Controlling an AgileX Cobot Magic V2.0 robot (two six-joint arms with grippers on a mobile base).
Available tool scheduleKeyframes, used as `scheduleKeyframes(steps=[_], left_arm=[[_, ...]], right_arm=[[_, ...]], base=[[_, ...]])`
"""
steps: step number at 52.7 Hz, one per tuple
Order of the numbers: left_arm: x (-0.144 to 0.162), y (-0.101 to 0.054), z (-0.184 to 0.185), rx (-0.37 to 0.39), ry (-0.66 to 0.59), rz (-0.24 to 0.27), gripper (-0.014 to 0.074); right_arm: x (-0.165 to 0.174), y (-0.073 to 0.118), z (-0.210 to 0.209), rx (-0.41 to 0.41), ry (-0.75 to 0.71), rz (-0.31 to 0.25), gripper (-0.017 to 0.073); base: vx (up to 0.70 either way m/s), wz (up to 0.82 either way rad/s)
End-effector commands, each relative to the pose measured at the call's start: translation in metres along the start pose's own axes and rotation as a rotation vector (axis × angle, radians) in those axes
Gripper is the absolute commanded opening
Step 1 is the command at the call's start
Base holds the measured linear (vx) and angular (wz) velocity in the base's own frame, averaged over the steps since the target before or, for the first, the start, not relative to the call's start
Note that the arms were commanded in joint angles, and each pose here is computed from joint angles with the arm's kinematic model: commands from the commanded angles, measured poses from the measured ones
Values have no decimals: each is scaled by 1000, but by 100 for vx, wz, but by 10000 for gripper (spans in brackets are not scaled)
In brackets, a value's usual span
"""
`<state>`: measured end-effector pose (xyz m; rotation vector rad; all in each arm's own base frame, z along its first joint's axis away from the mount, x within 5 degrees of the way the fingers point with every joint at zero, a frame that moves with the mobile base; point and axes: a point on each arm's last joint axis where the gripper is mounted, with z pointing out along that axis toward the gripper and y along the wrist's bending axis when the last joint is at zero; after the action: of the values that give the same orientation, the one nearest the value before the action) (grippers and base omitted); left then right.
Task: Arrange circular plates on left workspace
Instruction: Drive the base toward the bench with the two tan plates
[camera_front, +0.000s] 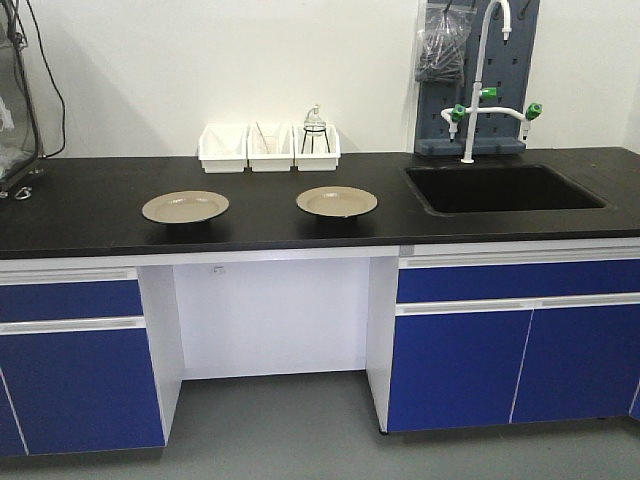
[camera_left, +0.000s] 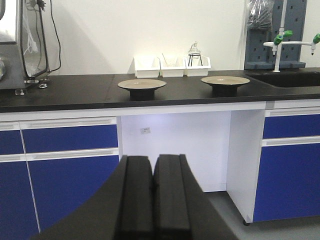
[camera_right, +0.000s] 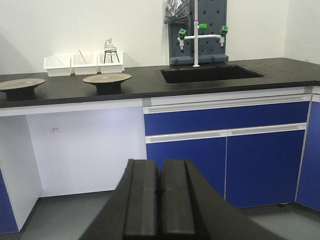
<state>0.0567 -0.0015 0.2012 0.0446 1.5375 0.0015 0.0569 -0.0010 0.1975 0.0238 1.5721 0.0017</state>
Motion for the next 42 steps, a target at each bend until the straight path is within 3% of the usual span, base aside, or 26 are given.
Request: scheduleKeyframes(steps=[1, 42], left_arm=[[-2, -1, -1, 11, -78, -4, 2], [-2, -1, -1, 11, -78, -4, 2]], right_arm=[[-1, 1, 0, -6, -72, -13, 1], [-1, 1, 0, -6, -72, -13, 1]], base=[[0, 0], [1, 1]])
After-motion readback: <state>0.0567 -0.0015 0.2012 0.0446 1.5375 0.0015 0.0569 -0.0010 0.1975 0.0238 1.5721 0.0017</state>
